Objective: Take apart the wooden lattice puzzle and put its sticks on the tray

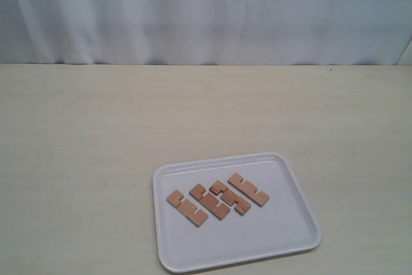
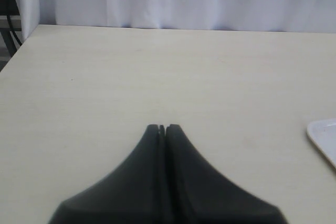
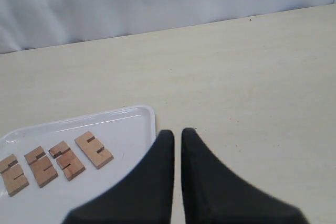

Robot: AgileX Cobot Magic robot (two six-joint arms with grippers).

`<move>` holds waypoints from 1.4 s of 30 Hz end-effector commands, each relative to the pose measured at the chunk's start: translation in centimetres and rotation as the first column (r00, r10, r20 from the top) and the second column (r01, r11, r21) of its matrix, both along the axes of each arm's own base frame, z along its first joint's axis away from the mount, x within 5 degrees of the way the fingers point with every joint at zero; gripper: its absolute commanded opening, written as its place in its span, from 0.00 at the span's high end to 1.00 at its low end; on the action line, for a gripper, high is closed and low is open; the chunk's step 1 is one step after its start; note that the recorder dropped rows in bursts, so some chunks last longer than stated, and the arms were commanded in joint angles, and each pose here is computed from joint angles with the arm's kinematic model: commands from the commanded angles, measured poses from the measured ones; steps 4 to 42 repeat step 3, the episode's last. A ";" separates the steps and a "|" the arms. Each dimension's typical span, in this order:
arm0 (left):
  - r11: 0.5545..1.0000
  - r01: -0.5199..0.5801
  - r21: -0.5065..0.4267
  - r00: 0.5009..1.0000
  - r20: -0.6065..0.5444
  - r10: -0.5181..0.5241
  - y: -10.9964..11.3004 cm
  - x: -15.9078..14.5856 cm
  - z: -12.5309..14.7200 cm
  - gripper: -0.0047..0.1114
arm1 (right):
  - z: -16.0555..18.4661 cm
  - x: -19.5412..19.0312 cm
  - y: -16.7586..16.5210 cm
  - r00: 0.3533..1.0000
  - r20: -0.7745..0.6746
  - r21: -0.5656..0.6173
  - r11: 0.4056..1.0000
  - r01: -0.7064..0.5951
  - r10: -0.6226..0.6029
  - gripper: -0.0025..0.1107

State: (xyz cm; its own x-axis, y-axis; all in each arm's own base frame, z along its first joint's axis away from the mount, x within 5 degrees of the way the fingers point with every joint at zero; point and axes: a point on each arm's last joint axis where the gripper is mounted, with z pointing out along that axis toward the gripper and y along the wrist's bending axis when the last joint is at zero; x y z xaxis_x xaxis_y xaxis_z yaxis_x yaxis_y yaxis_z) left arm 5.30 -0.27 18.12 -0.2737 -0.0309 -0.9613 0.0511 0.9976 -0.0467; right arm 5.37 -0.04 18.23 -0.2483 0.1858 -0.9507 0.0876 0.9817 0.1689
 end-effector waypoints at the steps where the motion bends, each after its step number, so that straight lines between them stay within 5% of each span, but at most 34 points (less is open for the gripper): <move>1: 1.000 -0.001 0.007 1.000 0.006 0.001 0.0 0.0 0.0 0.96 | -0.1 0.0 0.0 1.000 0.000 -0.010 1.000 0.003 -0.003 0.94; 42: 1.000 -0.001 0.007 1.000 0.006 0.001 0.0 0.0 0.0 0.96 | -0.1 0.0 0.0 1.000 0.000 -0.010 1.000 0.003 -0.003 0.94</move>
